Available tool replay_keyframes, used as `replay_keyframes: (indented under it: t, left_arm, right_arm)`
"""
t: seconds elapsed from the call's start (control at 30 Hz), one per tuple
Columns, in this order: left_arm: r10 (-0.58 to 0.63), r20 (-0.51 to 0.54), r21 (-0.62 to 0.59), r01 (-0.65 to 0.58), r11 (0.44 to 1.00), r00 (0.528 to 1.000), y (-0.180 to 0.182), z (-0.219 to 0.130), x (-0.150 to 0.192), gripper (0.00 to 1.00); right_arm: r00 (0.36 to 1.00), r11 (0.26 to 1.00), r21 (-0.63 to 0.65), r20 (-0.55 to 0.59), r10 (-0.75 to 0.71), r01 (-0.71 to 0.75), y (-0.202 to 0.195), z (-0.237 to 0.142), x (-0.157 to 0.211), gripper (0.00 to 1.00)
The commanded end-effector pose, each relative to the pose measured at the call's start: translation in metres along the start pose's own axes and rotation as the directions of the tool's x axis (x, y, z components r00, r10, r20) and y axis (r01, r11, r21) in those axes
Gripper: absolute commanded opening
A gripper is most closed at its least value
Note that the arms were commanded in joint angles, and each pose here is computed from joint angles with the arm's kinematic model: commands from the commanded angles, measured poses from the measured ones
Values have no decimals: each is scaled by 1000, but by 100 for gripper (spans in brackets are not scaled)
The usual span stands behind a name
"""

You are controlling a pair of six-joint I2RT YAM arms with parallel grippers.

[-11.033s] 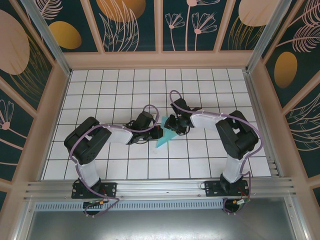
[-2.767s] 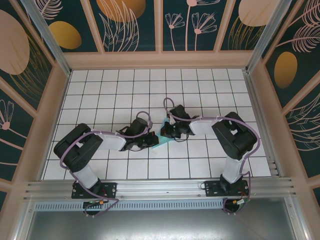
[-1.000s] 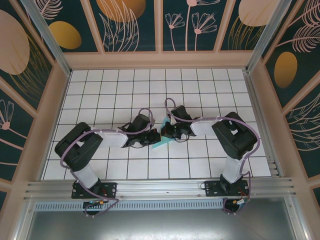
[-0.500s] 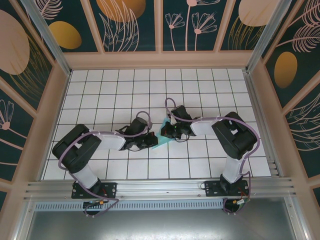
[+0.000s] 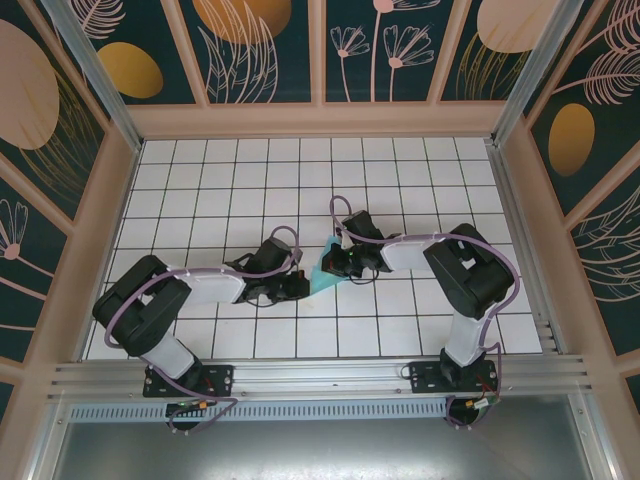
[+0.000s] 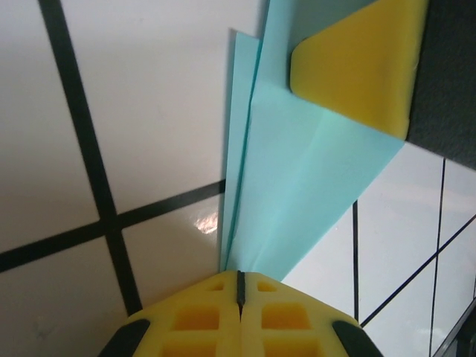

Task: Fold a paper plane with a square sheet of paper (pick it up from the middle)
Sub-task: Fourth fold the wing at the center of the table.

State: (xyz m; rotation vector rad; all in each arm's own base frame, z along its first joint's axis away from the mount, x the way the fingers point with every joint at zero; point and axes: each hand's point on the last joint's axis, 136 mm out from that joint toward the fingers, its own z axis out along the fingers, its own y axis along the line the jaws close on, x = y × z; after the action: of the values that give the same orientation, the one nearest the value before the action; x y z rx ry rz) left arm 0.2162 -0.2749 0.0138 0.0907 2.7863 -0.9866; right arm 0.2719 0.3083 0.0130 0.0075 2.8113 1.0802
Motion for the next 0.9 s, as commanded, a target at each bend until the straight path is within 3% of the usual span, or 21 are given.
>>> replay_keyframes:
  t: [0.0, 0.2, 0.37, 0.5, 0.87]
  left_arm:
    - [-12, -130, -108, -2, 994, 991, 31, -6, 38, 0]
    - [58, -100, -98, -68, 993, 993, 24, -16, 31, 0]
    - [130, 100, 33, -134, 990, 986, -22, -37, -10, 0]
    - [119, 202, 133, -148, 980, 972, -51, -44, -32, 1]
    - [70, 138, 108, -85, 990, 988, -37, -5, -33, 0]
  right_arm:
    - [990, 954, 282, -60, 124, -102, -82, 13, 34, 2]
    - [990, 953, 285, -61, 128, -105, -83, 13, 34, 2]
    - [990, 954, 282, -60, 127, -106, -82, 14, 34, 2]
    - [990, 956, 273, -60, 126, -106, -80, 14, 33, 2]
    - [995, 978, 191, -43, 89, -79, -57, 12, 22, 2]
